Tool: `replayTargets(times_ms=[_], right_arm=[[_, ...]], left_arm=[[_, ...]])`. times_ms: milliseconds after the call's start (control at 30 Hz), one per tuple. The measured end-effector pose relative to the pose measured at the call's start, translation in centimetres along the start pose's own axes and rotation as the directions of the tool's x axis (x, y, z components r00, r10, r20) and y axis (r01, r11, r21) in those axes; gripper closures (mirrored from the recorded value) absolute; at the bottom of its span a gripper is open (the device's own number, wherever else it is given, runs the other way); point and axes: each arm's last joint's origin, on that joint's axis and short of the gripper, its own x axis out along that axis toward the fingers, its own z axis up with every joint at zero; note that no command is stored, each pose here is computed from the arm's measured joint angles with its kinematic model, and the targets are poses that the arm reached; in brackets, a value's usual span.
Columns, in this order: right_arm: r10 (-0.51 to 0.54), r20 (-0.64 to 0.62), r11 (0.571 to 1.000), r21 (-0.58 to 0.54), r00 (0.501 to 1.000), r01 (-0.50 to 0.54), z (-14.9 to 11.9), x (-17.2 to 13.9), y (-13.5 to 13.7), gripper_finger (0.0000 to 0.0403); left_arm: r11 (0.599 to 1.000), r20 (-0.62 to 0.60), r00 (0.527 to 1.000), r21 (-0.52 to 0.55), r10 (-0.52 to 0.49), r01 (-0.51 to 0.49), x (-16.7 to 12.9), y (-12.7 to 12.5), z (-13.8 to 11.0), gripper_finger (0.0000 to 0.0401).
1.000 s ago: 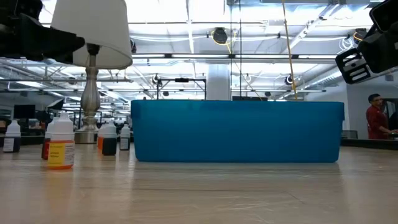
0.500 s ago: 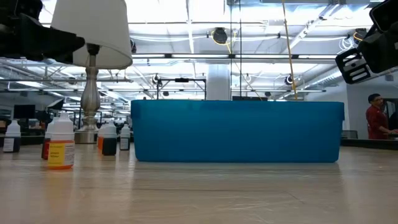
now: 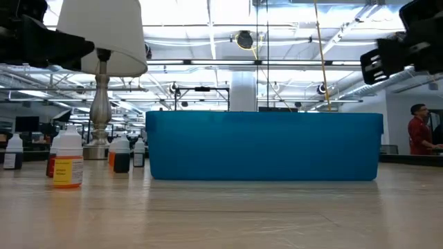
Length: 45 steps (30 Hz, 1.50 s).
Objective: Pick & Place food coloring
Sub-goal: Put the large black food coloring bottle into the blue bin
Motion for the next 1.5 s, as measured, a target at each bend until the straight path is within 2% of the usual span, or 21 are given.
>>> replayTargets(times_ms=[100,300,500,633,800,867,1000,1067,1133,1200,1267,1333,1400,1500], right_arm=[[-0.070,0.006,0.998,-0.001,0.997,0.070,0.0,0.0,-0.2,0.0243],[-0.066,0.000,0.996,0.066,0.998,0.066,-0.1,0.0,-0.2,0.0243],[-0.071,0.011,0.980,0.187,0.997,0.068,0.1,0.0,-0.2,0.0243],[-0.070,0.022,0.985,0.159,0.997,0.066,0.2,0.0,-0.2,0.0243],[-0.070,0.022,0.997,0.023,0.997,0.070,0.2,0.0,-0.2,0.0243],[-0.071,0.022,0.997,0.019,0.997,0.070,0.2,0.0,-0.2,0.0244],[-0.111,0.043,0.991,0.080,0.993,0.107,0.3,0.0,-0.3,0.0244],[-0.170,0.099,0.985,0.037,0.980,0.167,0.8,-0.1,-0.4,0.0243],[-0.304,0.182,0.951,-0.006,0.935,0.310,1.5,-0.2,-0.7,0.0242],[-0.490,0.224,0.869,0.048,0.843,0.492,1.9,-0.4,-1.3,0.0242],[-0.617,0.119,0.785,0.035,0.778,0.618,1.4,-0.2,-1.8,0.0242],[-0.651,0.056,0.759,0.015,0.757,0.651,3.2,0.5,-1.9,0.0241],[-0.700,0.017,0.714,0.004,0.714,0.700,5.8,1.4,-2.1,0.0238],[-0.754,-0.171,0.653,-0.090,0.634,0.752,8.5,3.7,-3.1,0.0231]], left_arm=[[1.000,0.000,1.000,0.000,0.000,0.000,0.0,0.0,0.0,0.0295],[1.000,0.000,1.000,0.000,0.000,0.000,0.0,0.0,0.0,0.0295],[1.000,0.000,1.000,0.000,0.000,0.000,0.0,0.0,0.0,0.0295],[1.000,0.000,1.000,0.000,-0.001,0.001,0.0,0.0,0.0,0.0295],[1.000,0.000,1.000,0.000,-0.001,0.001,0.0,0.0,0.0,0.0295],[1.000,0.000,1.000,0.000,-0.001,0.001,0.0,0.0,0.0,0.0295],[1.000,0.000,1.000,0.000,-0.001,0.001,0.0,0.0,0.0,0.0295],[1.000,0.000,1.000,0.000,0.000,0.000,0.0,0.0,0.0,0.0295],[1.000,0.000,1.000,0.000,0.000,0.000,0.0,0.0,0.0,0.0295],[1.000,0.000,1.000,0.000,0.000,0.000,0.0,0.0,0.0,0.0295],[1.000,0.000,1.000,0.000,0.000,0.000,0.0,0.0,0.0,0.0295],[1.000,0.000,1.000,0.000,0.000,0.000,0.0,0.0,0.0,0.0295],[1.000,0.000,1.000,0.000,0.000,0.000,0.0,0.0,0.0,0.0295],[1.000,0.000,1.000,0.000,0.000,0.000,0.0,0.0,0.0,0.0295]])
